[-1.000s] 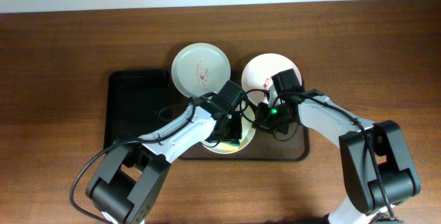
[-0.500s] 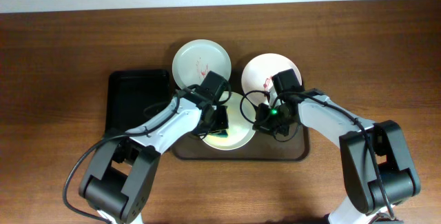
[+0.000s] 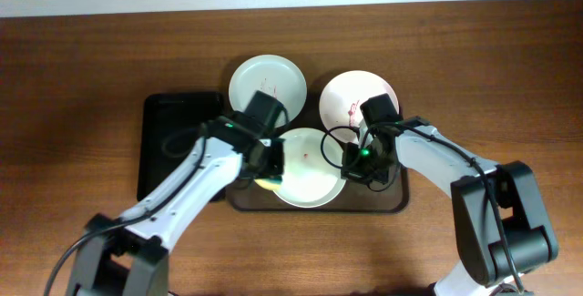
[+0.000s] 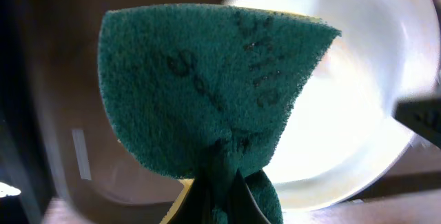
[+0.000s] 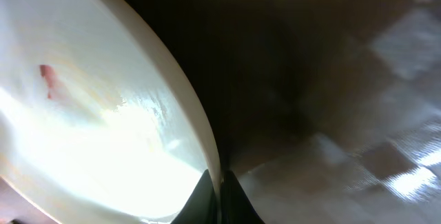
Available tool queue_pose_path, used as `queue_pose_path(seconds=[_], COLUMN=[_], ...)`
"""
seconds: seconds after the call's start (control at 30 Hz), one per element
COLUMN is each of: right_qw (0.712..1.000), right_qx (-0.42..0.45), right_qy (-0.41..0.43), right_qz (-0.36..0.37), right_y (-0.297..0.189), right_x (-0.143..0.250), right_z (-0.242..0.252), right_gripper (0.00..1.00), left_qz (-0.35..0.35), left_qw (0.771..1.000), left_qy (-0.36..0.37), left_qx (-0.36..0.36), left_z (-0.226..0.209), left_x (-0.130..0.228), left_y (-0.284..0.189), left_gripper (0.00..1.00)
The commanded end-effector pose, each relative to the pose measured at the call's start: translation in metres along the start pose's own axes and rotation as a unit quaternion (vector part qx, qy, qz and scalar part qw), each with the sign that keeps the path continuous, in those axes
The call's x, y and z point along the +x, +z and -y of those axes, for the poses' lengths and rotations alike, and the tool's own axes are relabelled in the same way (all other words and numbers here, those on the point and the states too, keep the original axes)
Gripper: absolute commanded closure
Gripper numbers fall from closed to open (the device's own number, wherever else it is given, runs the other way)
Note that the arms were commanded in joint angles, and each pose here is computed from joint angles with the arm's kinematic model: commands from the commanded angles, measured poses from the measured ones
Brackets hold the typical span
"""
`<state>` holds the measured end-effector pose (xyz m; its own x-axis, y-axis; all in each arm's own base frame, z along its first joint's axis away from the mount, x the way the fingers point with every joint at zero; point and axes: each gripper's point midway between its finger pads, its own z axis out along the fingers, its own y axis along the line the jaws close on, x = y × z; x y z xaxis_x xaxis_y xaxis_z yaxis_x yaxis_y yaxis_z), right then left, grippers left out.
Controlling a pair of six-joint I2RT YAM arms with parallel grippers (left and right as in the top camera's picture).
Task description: Clean dirty plates on tray and stack at the side
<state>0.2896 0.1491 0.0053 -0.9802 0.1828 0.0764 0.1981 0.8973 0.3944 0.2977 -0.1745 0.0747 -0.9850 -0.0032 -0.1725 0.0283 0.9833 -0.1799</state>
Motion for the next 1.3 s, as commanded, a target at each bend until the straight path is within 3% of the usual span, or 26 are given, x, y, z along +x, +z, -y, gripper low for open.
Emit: queue_pose_path(seconds=[0.0, 0.17, 0.47, 0.67, 0.93, 1.27], right_qw=[0.999, 0.999, 0.999, 0.999, 0.999, 0.998], right_qx=[0.043, 0.045, 0.046, 0.047, 0.050, 0.050], right_qy=[-0.015, -0.023, -0.022, -0.021, -0.019, -0.019], right_qz=[0.023, 0.019, 0.017, 0.015, 0.010, 0.010], right_y=[-0.007, -0.006, -0.006, -0.006, -0.006, -0.006], right_x=[-0.004, -0.003, -0.002, -0.001, 0.002, 0.002], right_z=[0.015, 0.016, 0.016, 0.017, 0.018, 0.018], right_gripper=[0.96, 0.96, 0.96, 0.96, 0.96, 0.96], left_qz=[0.014, 0.013, -0.005, -0.029, -0.059, -0.068], left_qw=[0.999, 0.994, 0.993, 0.989, 0.992, 0.994], left_qy=[0.028, 0.071, 0.042, 0.066, 0.050, 0.007], left_qx=[-0.011, 0.085, 0.108, 0.132, 0.103, 0.081], left_z=[-0.023, 0.014, 0.055, 0.078, 0.065, 0.031], left_x=[-0.011, -0.013, 0.005, 0.018, 0.026, 0.021], left_y=[-0.007, -0.009, 0.031, 0.057, 0.089, 0.059], left_gripper=[1.00, 1.00, 1.00, 1.00, 1.00, 1.00])
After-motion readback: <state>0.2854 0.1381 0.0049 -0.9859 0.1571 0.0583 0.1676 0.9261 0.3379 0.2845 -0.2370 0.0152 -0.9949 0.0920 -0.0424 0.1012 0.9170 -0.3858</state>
